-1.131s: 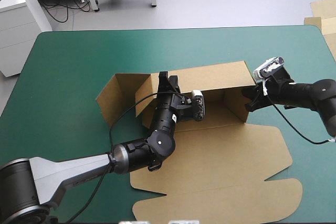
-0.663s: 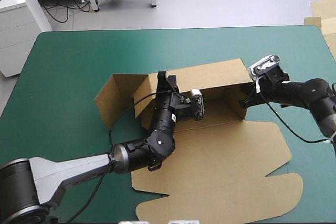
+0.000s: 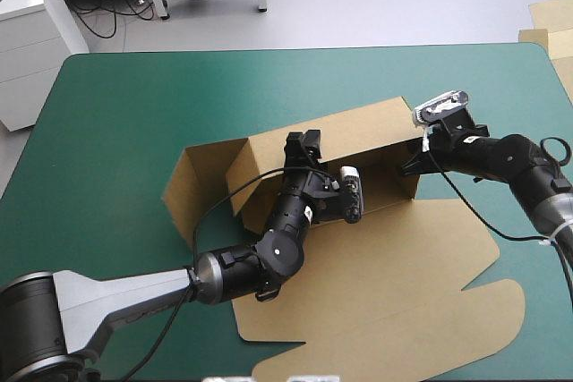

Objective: Fold the box

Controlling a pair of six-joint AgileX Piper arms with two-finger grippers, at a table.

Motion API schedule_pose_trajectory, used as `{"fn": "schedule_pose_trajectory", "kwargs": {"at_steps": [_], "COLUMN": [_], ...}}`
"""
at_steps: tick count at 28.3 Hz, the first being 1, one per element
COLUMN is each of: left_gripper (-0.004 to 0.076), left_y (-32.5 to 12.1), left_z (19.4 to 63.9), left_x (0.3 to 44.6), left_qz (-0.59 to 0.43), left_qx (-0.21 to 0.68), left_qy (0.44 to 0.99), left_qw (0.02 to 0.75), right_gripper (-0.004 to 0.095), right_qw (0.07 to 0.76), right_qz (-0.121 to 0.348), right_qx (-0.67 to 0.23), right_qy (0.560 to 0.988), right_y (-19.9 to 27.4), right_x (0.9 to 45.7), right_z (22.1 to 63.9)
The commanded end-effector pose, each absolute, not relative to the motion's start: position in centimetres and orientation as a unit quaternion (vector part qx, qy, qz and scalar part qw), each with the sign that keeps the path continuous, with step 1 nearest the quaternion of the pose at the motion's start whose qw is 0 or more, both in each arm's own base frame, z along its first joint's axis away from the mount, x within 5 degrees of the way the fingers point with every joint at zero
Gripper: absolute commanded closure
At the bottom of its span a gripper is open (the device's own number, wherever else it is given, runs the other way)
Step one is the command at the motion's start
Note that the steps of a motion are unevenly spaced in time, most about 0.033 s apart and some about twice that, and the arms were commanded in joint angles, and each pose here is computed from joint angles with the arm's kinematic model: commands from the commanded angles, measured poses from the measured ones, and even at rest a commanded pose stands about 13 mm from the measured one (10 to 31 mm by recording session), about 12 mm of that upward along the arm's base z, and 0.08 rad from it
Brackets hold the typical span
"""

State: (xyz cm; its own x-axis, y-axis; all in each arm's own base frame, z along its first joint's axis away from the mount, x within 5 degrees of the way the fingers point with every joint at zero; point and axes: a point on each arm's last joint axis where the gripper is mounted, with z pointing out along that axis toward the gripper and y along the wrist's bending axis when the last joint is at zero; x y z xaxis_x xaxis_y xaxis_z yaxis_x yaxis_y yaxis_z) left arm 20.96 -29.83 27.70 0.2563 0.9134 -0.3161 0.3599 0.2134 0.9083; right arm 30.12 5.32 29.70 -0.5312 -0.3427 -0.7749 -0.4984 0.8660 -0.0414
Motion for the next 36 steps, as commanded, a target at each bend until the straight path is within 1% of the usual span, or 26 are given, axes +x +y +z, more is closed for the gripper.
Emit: {"fn": "schedule_pose_trajectory", "kwargs": {"at_steps": [1, 6, 8, 9, 10, 11, 12, 14, 16, 18, 21, 24, 26, 29, 33, 36], "left_gripper": [0.0235, 0.0239, 0.0261, 0.0286, 0.0323, 0.0427, 0.0477, 0.0614, 0.0734, 0.0731, 0.0733, 0.0734, 0.0734, 0.0734, 0.0734, 0.0734], "left_y": [-30.6, -31.4, -31.2, -31.0, -30.7, -30.0, -29.6, -28.3, -26.6, -24.8, -21.6, -17.7, -14.9, -11.2, -7.4, -5.2], "left_z": [30.5, 31.6, 32.8, 33.7, 34.8, 37.3, 38.5, 41.5, 44.2, 46.6, 49.2, 50.6, 50.8, 50.3, 49.3, 48.2], "left_x": [19.3, 16.7, 15.8, 15.4, 15.0, 14.6, 14.5, 14.1, 13.7, 13.4, 13.2, 14.0, 14.9, 16.1, 17.1, 17.8], "left_qz": [0.258, 0.253, 0.244, 0.240, 0.236, 0.227, 0.219, 0.195, 0.171, 0.152, 0.127, 0.105, 0.094, 0.089, 0.112, 0.128], "left_qx": [0.565, 0.560, 0.551, 0.542, 0.529, 0.498, 0.485, 0.444, 0.401, 0.362, 0.311, 0.257, 0.212, 0.161, 0.119, 0.097], "left_qy": [0.508, 0.491, 0.486, 0.485, 0.486, 0.489, 0.490, 0.496, 0.503, 0.512, 0.532, 0.577, 0.620, 0.684, 0.750, 0.791], "left_qw": [0.597, 0.617, 0.632, 0.643, 0.655, 0.679, 0.691, 0.720, 0.746, 0.764, 0.777, 0.768, 0.750, 0.706, 0.641, 0.590], "right_gripper": [0.0905, 0.0905, 0.0905, 0.0905, 0.0905, 0.0905, 0.0905, 0.0905, 0.0905, 0.0905, 0.0905, 0.0906, 0.0906, 0.0906, 0.0904, 0.0904], "right_qw": [0.426, 0.423, 0.420, 0.416, 0.414, 0.413, 0.413, 0.411, 0.405, 0.396, 0.370, 0.339, 0.313, 0.270, 0.240, 0.227], "right_qz": [0.091, 0.083, 0.073, 0.071, 0.071, 0.070, 0.072, 0.074, 0.070, 0.066, 0.075, 0.080, 0.085, 0.090, 0.099, 0.115], "right_qx": [-0.234, -0.199, -0.191, -0.184, -0.178, -0.174, -0.169, -0.160, -0.155, -0.151, -0.140, -0.137, -0.132, -0.131, -0.119, -0.114], "right_qy": [0.869, 0.880, 0.885, 0.888, 0.890, 0.891, 0.892, 0.894, 0.898, 0.903, 0.916, 0.927, 0.937, 0.950, 0.958, 0.960], "right_y": [5.8, 5.4, 5.2, 5.1, 5.1, 5.0, 5.1, 5.0, 4.9, 4.8, 4.8, 4.9, 5.0, 5.2, 5.5, 6.0], "right_x": [30.0, 30.1, 30.1, 30.1, 30.2, 30.3, 30.4, 30.5, 30.5, 30.3, 29.9, 30.0, 30.4, 31.8, 34.2, 35.9], "right_z": [30.5, 30.4, 30.4, 30.5, 30.9, 31.7, 32.3, 33.4, 34.9, 36.1, 37.8, 38.8, 38.6, 37.2, 34.9, 33.3]}}
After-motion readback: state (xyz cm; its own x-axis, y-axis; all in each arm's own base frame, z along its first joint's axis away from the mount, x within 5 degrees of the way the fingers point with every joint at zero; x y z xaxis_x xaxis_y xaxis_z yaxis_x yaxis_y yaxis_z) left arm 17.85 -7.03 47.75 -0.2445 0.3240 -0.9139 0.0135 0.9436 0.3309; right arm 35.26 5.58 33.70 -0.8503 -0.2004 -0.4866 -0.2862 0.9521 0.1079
